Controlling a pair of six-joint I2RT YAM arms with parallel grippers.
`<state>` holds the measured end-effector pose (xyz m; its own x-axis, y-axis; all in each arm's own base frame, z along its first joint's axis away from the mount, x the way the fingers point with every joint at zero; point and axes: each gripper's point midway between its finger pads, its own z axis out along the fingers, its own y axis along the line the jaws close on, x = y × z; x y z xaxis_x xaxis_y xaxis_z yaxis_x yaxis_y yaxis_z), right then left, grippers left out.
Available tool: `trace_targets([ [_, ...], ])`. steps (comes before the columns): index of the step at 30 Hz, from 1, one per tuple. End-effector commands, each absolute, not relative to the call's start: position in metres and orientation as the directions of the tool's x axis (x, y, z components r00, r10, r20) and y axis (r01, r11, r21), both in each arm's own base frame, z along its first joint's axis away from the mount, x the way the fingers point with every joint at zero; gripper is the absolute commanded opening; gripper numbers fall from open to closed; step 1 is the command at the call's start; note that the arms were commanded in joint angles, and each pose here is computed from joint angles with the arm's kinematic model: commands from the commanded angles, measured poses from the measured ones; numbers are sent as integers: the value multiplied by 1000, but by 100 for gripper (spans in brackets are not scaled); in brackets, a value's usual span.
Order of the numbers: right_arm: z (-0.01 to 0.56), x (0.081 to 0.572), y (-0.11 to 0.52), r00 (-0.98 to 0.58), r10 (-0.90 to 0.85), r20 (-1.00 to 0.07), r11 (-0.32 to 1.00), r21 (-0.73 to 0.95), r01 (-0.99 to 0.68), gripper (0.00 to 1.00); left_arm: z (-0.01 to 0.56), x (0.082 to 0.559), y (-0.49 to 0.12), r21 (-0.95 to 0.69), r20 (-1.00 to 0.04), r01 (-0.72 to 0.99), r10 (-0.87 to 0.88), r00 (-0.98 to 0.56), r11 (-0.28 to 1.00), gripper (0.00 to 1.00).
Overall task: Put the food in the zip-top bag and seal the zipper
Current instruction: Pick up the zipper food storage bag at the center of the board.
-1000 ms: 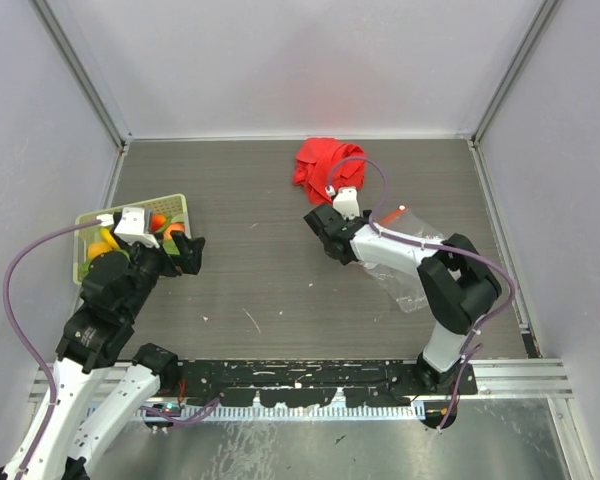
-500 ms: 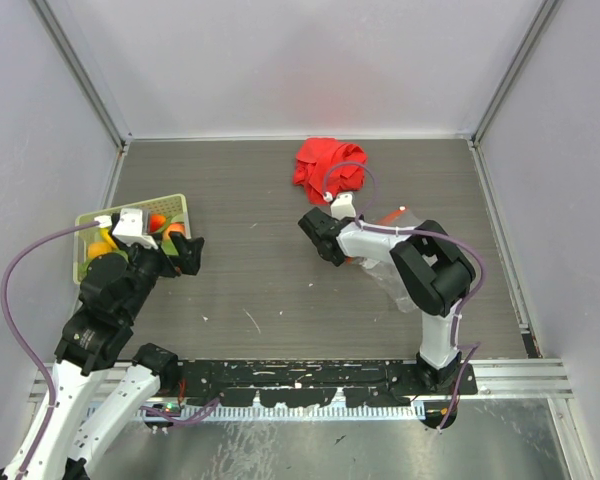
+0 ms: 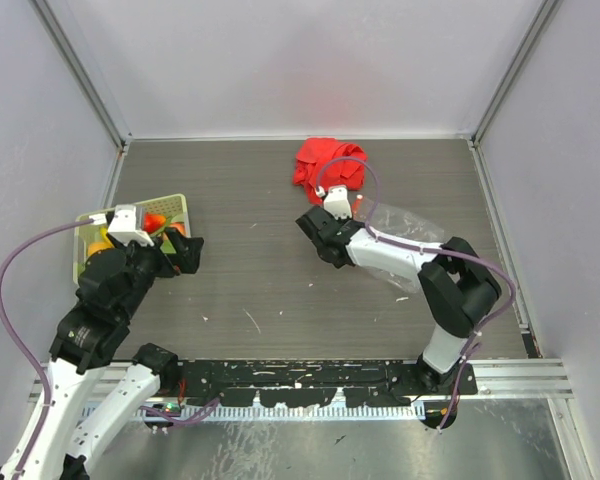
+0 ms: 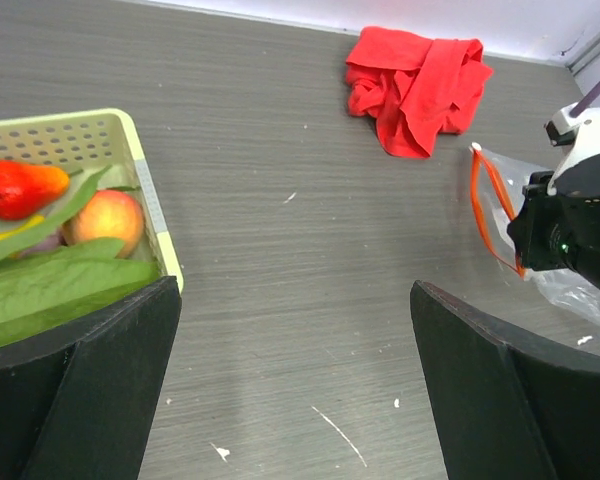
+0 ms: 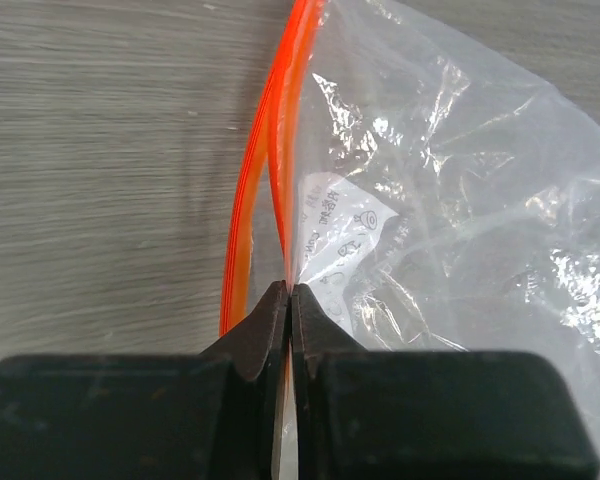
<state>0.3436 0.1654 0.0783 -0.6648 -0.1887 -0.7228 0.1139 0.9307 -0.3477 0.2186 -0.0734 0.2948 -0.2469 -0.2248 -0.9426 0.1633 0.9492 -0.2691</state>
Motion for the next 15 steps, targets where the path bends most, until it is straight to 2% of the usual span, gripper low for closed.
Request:
trace_targets([
  [1,120,343,199,-565,-173,-807,971,-235,37,9,298,218,-85,-374,-904,168,-318,-286,912,98],
  [9,160,320,240,-463,-80,-883,991,-20,-133,10,275,225,-122,-549,-796,195,-437,-419,813,98],
  [15,177,303,263,-426,1,-905,952,131,-276,11,255,235,-149,-633,-716,207,-461,-524,746,99],
])
